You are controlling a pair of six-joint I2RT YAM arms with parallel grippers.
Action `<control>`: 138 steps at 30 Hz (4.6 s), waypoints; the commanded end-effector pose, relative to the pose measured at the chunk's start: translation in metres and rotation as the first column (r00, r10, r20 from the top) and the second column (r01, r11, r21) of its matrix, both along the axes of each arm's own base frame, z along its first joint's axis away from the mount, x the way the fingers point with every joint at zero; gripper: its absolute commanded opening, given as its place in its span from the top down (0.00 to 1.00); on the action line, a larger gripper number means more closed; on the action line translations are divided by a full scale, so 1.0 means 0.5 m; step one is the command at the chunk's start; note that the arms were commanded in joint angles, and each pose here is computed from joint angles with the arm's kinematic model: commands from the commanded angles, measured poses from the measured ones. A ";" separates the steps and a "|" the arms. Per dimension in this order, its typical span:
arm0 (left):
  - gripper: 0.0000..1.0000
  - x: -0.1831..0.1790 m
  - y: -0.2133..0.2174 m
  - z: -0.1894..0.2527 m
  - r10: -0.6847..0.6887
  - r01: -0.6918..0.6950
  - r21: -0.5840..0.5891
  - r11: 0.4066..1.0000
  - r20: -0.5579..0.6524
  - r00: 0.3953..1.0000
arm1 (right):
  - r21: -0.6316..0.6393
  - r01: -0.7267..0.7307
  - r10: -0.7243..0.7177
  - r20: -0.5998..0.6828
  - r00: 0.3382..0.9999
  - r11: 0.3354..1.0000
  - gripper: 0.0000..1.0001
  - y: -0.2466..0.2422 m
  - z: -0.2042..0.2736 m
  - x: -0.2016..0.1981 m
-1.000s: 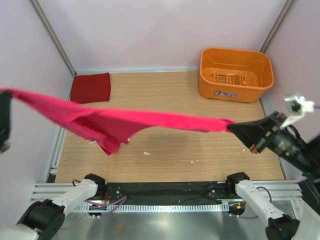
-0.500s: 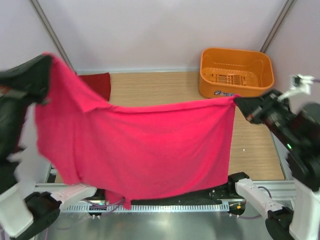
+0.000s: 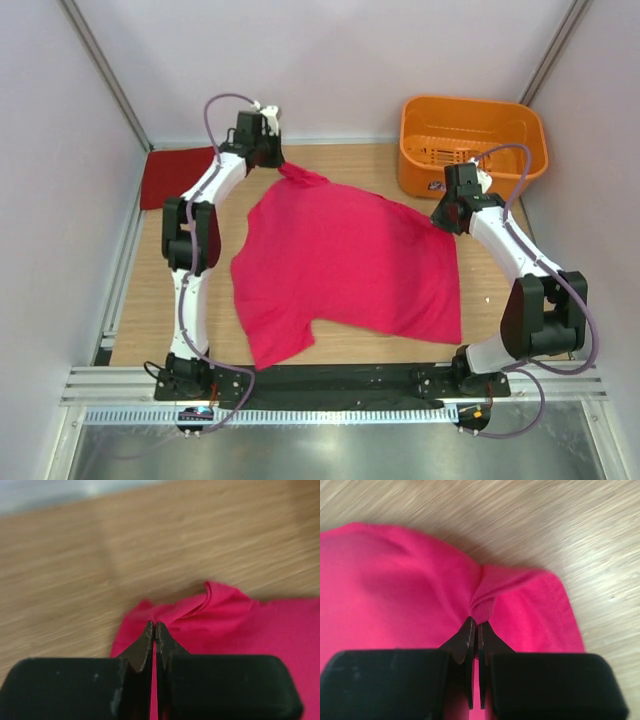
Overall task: Fold and stack the t-shirts
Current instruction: Flatten the tshirt out, then fold the tshirt
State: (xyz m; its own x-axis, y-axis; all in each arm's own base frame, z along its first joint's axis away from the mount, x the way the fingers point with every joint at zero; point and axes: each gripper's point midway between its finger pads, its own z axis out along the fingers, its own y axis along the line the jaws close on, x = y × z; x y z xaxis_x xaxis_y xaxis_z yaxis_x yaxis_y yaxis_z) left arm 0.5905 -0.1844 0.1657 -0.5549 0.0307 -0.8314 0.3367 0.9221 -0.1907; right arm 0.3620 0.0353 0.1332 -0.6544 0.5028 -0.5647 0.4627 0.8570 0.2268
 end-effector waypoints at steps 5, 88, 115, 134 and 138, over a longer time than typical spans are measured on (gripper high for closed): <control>1.00 0.057 -0.054 0.060 -0.087 0.111 -0.159 0.981 0.147 0.985 | -0.044 0.097 -0.087 0.197 0.977 0.994 0.99 -0.076 0.003 0.087; 0.58 -0.094 0.104 -0.096 0.233 -0.286 -0.092 0.954 -0.374 0.898 | 0.078 0.131 -0.142 0.154 0.978 0.988 0.39 -0.205 -0.048 0.152; 0.99 -0.048 0.106 -0.225 0.260 -0.386 -0.161 0.908 -0.506 0.822 | -0.050 0.086 -0.087 -0.012 0.996 0.995 0.35 -0.237 -0.143 0.126; 1.00 -0.039 0.151 -0.187 0.273 -0.422 -0.240 0.874 -0.475 0.836 | -0.008 0.121 -0.120 0.106 0.987 0.993 0.99 -0.232 -0.187 0.164; 1.00 -0.027 0.181 -0.179 0.296 -0.439 -0.254 0.862 -0.450 0.842 | -0.051 0.196 -0.189 0.121 0.974 0.979 0.99 -0.254 -0.174 0.139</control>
